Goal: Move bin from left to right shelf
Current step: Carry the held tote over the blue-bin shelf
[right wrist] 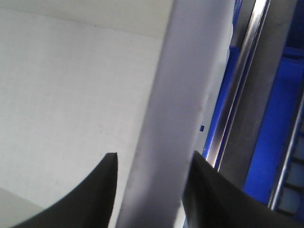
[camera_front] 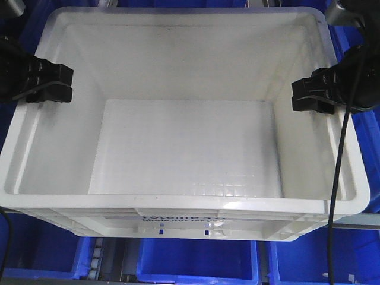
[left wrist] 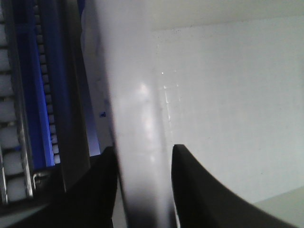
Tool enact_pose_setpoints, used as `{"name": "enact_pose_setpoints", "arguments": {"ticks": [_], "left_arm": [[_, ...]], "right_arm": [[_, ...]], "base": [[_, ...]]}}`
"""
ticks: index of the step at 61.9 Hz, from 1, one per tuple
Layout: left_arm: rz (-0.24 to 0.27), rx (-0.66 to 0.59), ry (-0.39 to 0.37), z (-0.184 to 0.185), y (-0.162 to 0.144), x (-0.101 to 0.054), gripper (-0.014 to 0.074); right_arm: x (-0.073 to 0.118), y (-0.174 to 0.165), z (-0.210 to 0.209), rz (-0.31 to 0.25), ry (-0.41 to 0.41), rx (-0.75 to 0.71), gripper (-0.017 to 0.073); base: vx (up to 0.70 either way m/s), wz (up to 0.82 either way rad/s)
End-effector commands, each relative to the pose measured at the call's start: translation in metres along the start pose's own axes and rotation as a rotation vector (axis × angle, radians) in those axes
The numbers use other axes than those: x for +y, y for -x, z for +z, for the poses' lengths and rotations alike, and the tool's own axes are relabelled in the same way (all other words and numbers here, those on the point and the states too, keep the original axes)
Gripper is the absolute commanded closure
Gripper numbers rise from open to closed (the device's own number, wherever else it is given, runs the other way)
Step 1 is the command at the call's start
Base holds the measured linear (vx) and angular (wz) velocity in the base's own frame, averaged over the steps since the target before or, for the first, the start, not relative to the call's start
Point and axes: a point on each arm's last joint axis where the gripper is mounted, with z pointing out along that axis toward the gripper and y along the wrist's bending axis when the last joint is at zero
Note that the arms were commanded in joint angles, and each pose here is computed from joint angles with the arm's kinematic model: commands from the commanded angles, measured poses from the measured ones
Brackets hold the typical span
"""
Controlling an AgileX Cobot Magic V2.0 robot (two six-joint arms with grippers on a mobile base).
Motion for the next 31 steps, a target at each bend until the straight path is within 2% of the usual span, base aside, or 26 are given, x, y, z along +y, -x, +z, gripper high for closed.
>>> {"name": "enact_pose_setpoints", "arguments": {"ticks": [1, 31], "left_arm": [[0.048, -0.158, -0.052, -0.0280, 0.0093, -0.0130, 0.0598], [0.048, -0.159, -0.052, -0.0280, 0.0094, -0.0130, 0.0598]], "right_arm": [[0.0005, 0.0136, -0.0192, -0.033, -0.026, -0.153, 0.0564], [0.0005, 0.0136, -0.0192, -0.033, -0.026, -0.153, 0.0564]], "base": [[0.22, -0.18], [0.15, -0.07]]}}
